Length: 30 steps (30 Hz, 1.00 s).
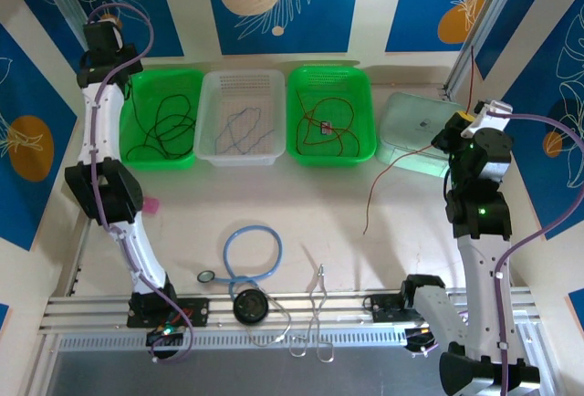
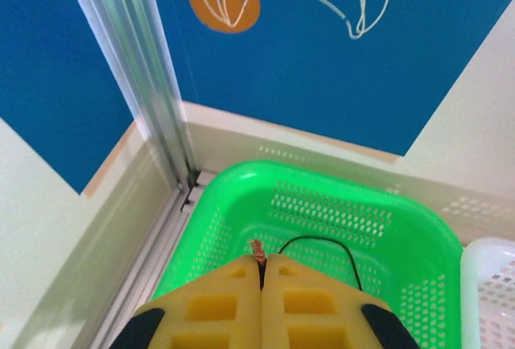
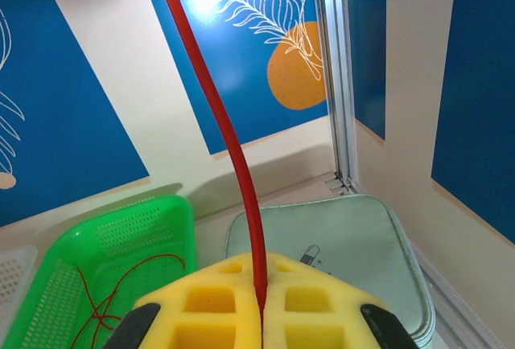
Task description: Untangle the cables
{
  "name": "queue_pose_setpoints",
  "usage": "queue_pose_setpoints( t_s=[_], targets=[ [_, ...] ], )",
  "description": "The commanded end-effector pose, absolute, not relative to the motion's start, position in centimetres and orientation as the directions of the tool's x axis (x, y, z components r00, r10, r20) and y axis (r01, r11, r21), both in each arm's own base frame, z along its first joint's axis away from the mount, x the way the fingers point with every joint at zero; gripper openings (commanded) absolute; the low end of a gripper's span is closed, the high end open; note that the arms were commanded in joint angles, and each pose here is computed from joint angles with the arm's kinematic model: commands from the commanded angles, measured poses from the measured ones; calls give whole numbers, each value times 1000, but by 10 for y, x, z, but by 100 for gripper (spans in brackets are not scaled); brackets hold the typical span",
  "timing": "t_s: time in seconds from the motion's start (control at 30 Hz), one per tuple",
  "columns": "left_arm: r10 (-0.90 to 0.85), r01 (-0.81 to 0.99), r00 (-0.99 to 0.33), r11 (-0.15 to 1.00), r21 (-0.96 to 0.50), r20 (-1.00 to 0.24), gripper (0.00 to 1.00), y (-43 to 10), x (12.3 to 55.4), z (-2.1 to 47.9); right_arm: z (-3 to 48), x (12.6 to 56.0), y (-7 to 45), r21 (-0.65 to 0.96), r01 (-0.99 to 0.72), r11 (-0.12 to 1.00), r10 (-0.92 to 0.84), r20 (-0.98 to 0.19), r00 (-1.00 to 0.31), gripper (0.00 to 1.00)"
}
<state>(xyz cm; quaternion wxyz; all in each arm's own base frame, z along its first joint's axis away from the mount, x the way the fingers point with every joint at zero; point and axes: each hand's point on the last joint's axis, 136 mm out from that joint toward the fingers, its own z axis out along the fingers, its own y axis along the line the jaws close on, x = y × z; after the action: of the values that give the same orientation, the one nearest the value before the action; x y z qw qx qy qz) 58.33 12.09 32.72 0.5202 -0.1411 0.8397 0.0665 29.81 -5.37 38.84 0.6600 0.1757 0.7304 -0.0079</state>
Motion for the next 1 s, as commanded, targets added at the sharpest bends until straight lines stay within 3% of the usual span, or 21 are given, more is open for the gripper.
queue_pose_setpoints(
  t_s=[0.0, 0.2, 0.37, 0.67, 0.8, 0.83, 0.97],
  targets=[
    [-165, -258, -413, 964, -58, -896, 0, 104, 588, 332, 406, 294, -50, 234, 242, 942, 248, -968, -30, 0],
    [-314, -232, -649, 949, -213, -693, 0, 69, 584, 222, 402, 295, -48, 257, 234, 938, 274, -961, -39, 0],
    [-365, -280, -763, 931, -236, -534, 0, 55, 575, 155, 405, 294, -47, 243, 232, 942, 259, -965, -38, 0],
    [-412, -359, -862, 908, -218, -296, 0, 53, 553, 73, 403, 291, -44, 259, 223, 940, 276, -960, -47, 0],
    [-424, -363, -863, 899, -246, -275, 0, 51, 552, 68, 406, 288, -45, 244, 225, 943, 259, -965, -40, 0],
    [-427, -362, -858, 897, -252, -287, 4, 51, 554, 73, 408, 288, -45, 240, 225, 944, 254, -966, -36, 0],
    [-424, -351, -819, 903, -248, -386, 47, 58, 563, 110, 407, 289, -44, 248, 217, 944, 262, -964, -38, 0]
  ],
)
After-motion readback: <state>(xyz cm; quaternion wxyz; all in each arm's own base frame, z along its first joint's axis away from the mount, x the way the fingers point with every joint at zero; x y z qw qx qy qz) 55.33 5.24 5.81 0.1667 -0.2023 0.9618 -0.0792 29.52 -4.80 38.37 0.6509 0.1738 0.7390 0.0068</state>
